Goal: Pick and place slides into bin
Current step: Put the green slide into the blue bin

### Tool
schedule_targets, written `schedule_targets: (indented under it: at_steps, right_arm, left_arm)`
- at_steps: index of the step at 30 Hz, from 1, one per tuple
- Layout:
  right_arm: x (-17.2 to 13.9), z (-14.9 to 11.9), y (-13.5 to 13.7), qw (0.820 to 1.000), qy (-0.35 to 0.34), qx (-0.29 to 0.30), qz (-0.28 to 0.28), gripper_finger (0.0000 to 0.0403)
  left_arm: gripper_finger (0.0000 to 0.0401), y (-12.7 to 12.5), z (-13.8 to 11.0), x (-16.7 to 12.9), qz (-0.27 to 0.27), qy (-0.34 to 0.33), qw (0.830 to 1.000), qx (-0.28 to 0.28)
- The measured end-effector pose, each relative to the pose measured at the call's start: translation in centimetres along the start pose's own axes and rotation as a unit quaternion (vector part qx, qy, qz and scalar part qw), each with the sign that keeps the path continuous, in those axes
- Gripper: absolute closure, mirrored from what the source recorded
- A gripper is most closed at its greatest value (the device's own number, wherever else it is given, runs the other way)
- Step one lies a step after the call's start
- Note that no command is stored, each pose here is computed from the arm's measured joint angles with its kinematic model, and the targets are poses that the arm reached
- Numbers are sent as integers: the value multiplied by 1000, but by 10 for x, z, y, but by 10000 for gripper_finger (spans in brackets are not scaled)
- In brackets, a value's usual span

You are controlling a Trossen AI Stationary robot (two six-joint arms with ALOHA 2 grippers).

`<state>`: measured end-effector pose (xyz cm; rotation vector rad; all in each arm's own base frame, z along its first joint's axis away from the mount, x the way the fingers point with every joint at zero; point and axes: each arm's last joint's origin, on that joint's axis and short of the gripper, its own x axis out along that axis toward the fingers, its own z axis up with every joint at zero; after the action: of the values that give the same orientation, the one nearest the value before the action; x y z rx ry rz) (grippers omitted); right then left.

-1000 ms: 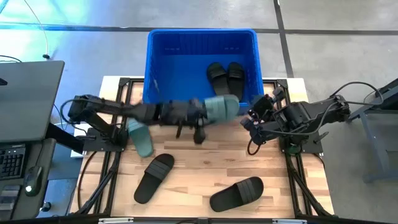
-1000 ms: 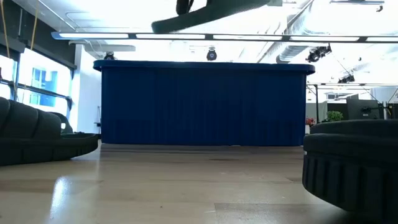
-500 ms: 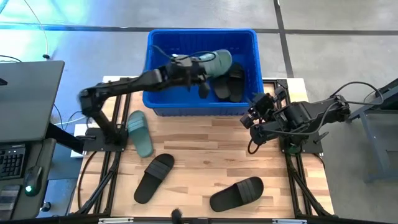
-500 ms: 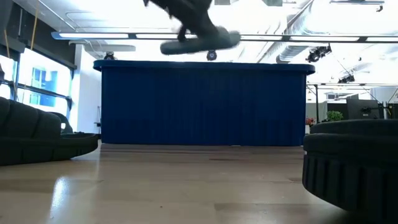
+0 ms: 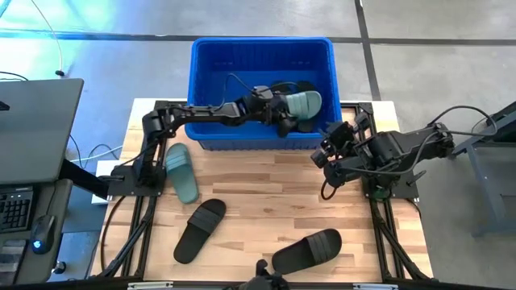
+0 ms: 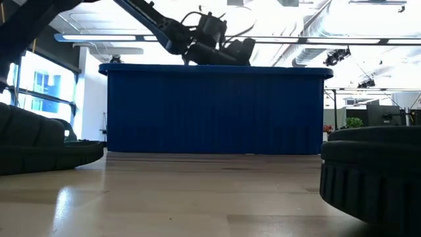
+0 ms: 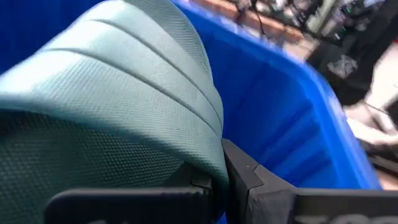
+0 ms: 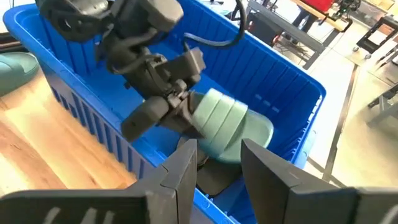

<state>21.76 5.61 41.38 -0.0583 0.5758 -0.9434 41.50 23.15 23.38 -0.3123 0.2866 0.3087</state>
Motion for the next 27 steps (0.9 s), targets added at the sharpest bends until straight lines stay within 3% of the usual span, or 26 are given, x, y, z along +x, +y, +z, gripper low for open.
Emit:
schedule_targets:
  at_steps: [8,21,27]
  right_arm:
    - [0,0,0,1000,-4,2,-3,288]
    - [0,0,0,1000,-6,2,-5,288]
    - [0,0,0,1000,-6,3,-5,288]
  left_arm:
    - [363,2,-8,6,-19,14,1000,-5]
    - [234,-3,-11,7,-60,32,997,-30]
    - [225,-6,-15,7,-62,52,995,-63]
